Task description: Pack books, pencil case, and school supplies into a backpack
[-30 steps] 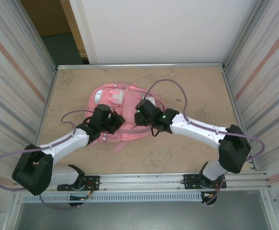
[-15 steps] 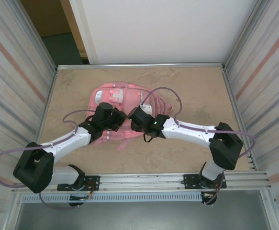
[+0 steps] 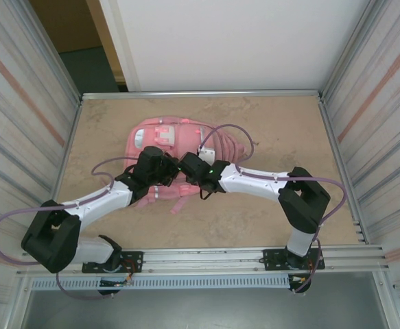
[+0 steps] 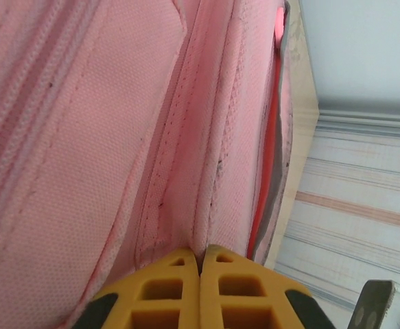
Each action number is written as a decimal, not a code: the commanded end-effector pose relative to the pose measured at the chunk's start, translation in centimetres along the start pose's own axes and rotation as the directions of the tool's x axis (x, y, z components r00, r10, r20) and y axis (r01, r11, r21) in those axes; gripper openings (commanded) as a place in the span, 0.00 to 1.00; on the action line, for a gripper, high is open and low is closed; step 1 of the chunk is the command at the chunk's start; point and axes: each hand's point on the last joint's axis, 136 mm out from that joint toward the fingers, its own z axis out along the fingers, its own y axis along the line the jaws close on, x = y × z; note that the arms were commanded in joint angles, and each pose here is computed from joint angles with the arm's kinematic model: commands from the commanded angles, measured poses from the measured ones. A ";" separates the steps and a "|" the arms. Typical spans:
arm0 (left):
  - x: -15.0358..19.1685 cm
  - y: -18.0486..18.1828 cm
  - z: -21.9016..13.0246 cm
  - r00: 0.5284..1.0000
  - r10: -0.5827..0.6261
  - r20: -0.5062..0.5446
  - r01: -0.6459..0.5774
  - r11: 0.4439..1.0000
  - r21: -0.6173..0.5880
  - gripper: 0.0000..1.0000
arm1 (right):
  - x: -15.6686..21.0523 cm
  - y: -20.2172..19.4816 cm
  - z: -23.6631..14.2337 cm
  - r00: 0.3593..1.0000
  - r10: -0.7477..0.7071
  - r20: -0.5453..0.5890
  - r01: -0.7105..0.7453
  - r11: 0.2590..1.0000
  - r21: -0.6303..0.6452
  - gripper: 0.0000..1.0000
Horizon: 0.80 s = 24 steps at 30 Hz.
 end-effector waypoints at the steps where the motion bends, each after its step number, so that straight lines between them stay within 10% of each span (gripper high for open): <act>1: 0.2 -4.0 -1.1 1.000 0.016 0.000 -0.016 0.989 0.146 0.00 | -2.3 -1.3 -0.3 0.995 0.031 0.094 -0.038 0.997 0.073 0.42; 24: -0.5 -2.0 -1.1 0.996 0.073 0.050 -0.076 0.994 0.073 0.00 | -3.6 -5.2 -1.4 1.000 -0.001 -0.006 0.002 0.997 0.080 0.10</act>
